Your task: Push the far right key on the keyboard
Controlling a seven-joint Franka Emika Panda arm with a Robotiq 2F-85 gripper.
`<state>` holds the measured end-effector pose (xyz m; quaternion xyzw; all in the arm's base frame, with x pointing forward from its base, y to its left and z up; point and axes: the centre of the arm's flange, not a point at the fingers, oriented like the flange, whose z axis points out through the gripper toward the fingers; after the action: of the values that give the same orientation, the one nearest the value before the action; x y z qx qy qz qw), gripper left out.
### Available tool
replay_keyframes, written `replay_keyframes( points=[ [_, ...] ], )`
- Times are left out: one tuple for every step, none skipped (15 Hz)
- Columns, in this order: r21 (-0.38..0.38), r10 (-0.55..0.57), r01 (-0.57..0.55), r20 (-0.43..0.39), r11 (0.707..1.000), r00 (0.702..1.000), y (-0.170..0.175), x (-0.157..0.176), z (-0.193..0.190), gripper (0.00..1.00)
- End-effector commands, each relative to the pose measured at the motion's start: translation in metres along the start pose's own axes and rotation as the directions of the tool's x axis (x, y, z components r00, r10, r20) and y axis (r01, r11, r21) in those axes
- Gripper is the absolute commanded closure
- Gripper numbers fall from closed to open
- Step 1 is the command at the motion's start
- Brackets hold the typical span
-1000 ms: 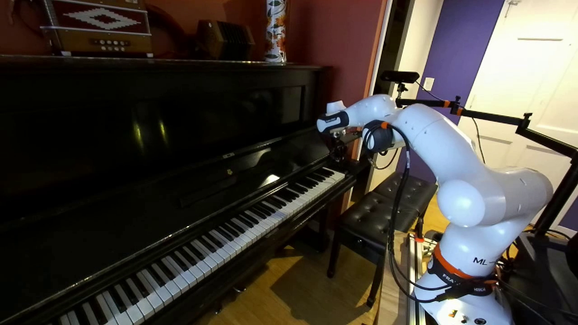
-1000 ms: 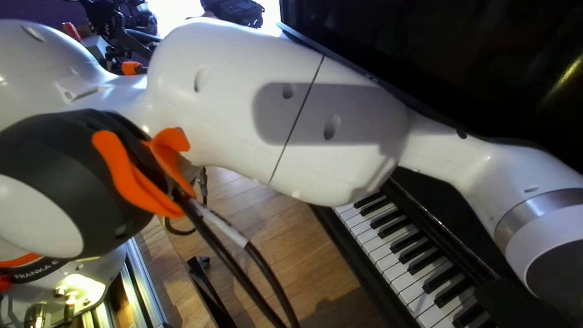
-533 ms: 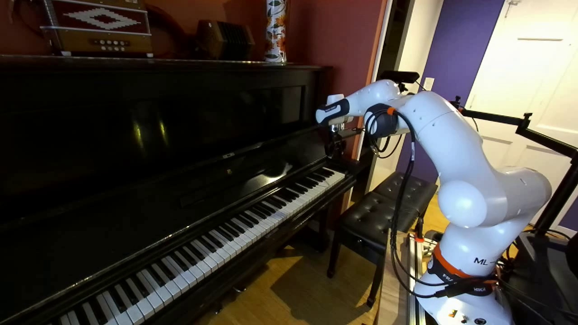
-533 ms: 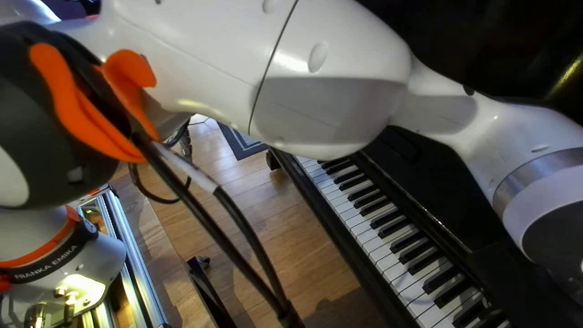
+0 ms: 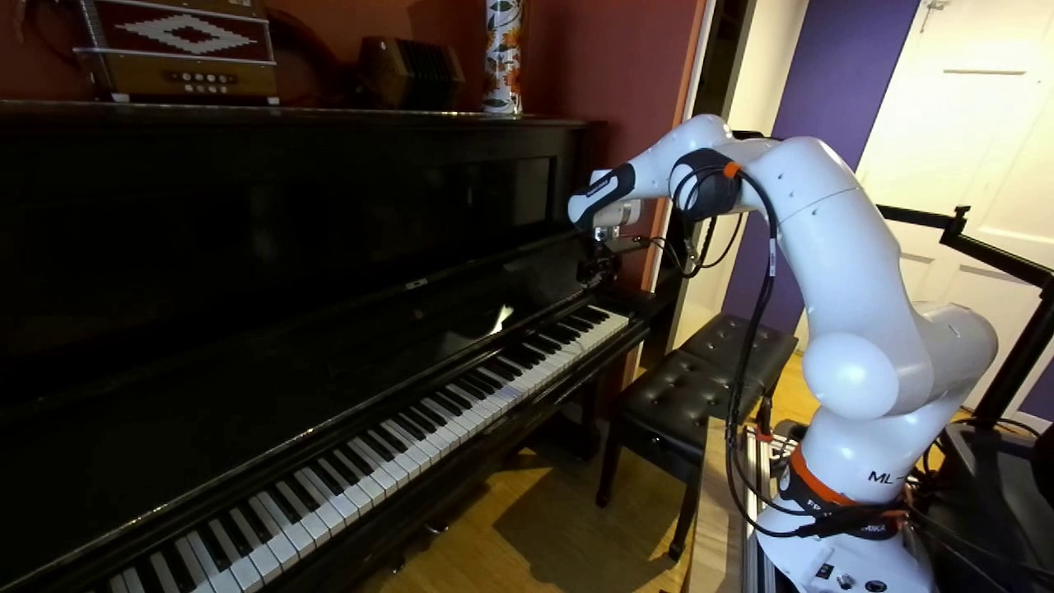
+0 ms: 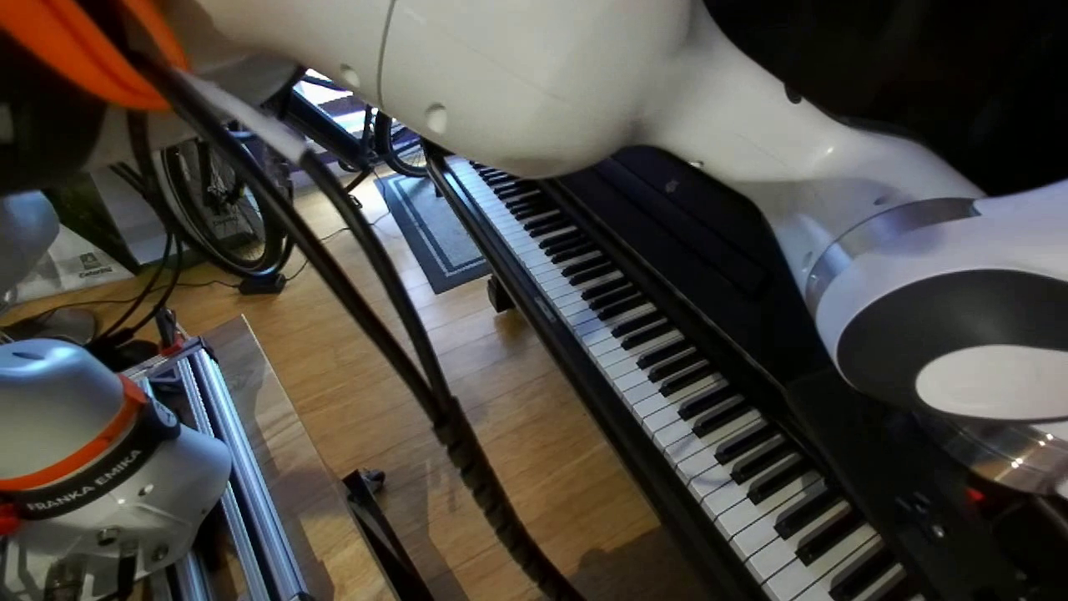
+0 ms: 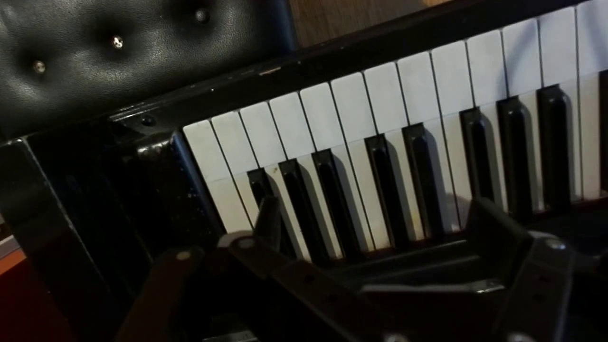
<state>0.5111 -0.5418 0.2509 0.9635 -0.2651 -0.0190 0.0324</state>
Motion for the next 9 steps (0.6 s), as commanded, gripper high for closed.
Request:
replay_keyframes(
  points=[
    [-0.024,0.041,-0.042,-0.042,0.999,0.998,-0.039,-0.071,-0.012,0.00],
    [-0.037,0.052,-0.054,-0.055,0.998,0.997,-0.045,-0.075,-0.015,0.00],
    [-0.051,0.095,-0.098,-0.056,0.994,0.994,-0.053,-0.080,-0.019,0.00],
    [-0.060,0.135,-0.138,-0.055,0.989,0.989,-0.060,-0.085,-0.023,0.00],
    [-0.046,0.171,-0.173,-0.051,0.984,0.984,-0.068,-0.091,-0.028,0.00],
    [-0.065,0.215,-0.216,-0.035,0.974,0.976,-0.076,-0.099,-0.033,0.00],
    [-0.064,0.249,-0.250,-0.030,0.966,0.968,-0.084,-0.107,-0.038,0.00],
    [-0.062,0.267,-0.266,0.001,0.962,0.964,-0.093,-0.116,-0.043,0.00],
    [-0.084,0.273,-0.269,0.030,0.959,0.962,-0.100,-0.127,-0.046,0.00]
  ],
)
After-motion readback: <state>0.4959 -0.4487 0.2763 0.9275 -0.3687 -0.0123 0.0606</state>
